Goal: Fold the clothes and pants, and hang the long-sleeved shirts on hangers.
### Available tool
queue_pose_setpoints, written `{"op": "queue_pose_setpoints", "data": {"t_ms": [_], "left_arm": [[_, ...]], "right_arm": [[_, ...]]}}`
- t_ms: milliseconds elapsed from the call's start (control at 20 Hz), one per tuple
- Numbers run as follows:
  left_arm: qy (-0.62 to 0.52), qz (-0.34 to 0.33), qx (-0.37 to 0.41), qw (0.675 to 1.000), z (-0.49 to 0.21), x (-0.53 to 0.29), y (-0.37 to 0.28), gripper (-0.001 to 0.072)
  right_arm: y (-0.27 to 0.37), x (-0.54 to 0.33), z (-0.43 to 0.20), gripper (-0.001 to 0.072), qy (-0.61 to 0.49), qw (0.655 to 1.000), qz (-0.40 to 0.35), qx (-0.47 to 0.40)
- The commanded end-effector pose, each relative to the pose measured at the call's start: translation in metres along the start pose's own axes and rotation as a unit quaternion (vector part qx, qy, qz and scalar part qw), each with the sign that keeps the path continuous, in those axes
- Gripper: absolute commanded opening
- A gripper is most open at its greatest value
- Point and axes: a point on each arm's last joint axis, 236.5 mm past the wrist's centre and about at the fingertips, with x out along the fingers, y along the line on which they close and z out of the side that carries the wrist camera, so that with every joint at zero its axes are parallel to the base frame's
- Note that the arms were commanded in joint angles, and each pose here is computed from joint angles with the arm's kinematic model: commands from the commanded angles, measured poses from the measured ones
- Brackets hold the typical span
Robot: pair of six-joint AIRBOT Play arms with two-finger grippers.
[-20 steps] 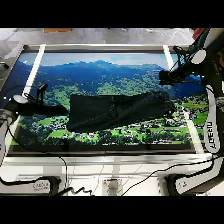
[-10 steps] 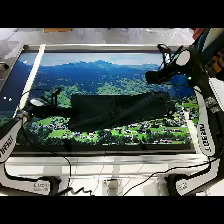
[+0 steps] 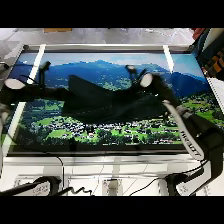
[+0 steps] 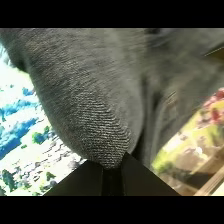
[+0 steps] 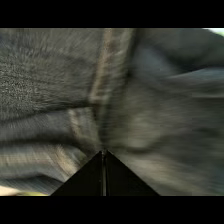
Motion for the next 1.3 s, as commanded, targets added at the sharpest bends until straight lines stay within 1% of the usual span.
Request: {"op": "queue_pose_setpoints", "data": {"t_ms": [0,200,250,350,500,650,800,1000,1050,1100,1150,1200,1250], "left_arm": [[-0.041,0.01,0.039,0.998,0.02,-0.048,-0.042,0.0027],[-0.07,0.018,0.067,0.995,0.028,-0.073,-0.065,0.0027],[-0.071,0.018,0.061,0.996,0.029,-0.073,-0.066,0.0026],[-0.066,0.012,0.031,0.997,0.027,-0.068,-0.063,0.0026],[-0.059,-0.021,0.008,0.998,0.03,-0.045,-0.068,0.0027],[-0.06,-0.057,0.005,0.997,0.039,0.01,-0.092,0.0026],[-0.09,-0.095,-0.013,0.991,0.051,0.09,-0.144,0.0026],[-0.125,-0.1,-0.005,0.987,0.038,0.194,-0.226,0.0027],[-0.141,-0.098,0.007,0.985,0.038,0.21,-0.246,0.0045],[-0.162,-0.094,0.021,0.982,0.041,0.222,-0.263,0.0248],[-0.188,-0.086,0.035,0.978,0.048,0.229,-0.276,0.0611],[-0.208,-0.08,0.047,0.974,0.055,0.231,-0.283,0.0713],[-0.221,-0.073,0.065,0.97,0.061,0.229,-0.285,0.0712]], "right_arm": [[0.08,0.058,-0.015,0.0038,-0.034,0.996,0.071,0.05],[0.145,0.085,-0.025,0.0037,-0.082,0.991,0.102,0.036],[0.151,0.087,-0.03,0.0038,-0.08,0.991,0.103,0.026],[0.143,0.087,-0.036,0.0038,-0.065,0.994,0.087,0.007],[0.089,0.065,-0.02,0.0038,-0.048,0.998,0.043,0.007],[0.011,0.005,0.012,0.0038,-0.054,0.998,-0.008,0.039],[-0.061,-0.07,0.039,0.0038,-0.09,0.991,-0.053,0.081],[-0.134,-0.163,0.055,0.0038,-0.15,0.974,-0.092,0.141],[-0.151,-0.182,0.053,0.0038,-0.16,0.969,-0.104,0.154],[-0.167,-0.198,0.049,0.0038,-0.164,0.965,-0.117,0.166],[-0.182,-0.21,0.043,0.0038,-0.162,0.962,-0.13,0.175],[-0.197,-0.218,0.036,0.0038,-0.154,0.963,-0.144,0.169],[-0.212,-0.225,0.027,0.0038,-0.141,0.964,-0.158,0.158]]}}
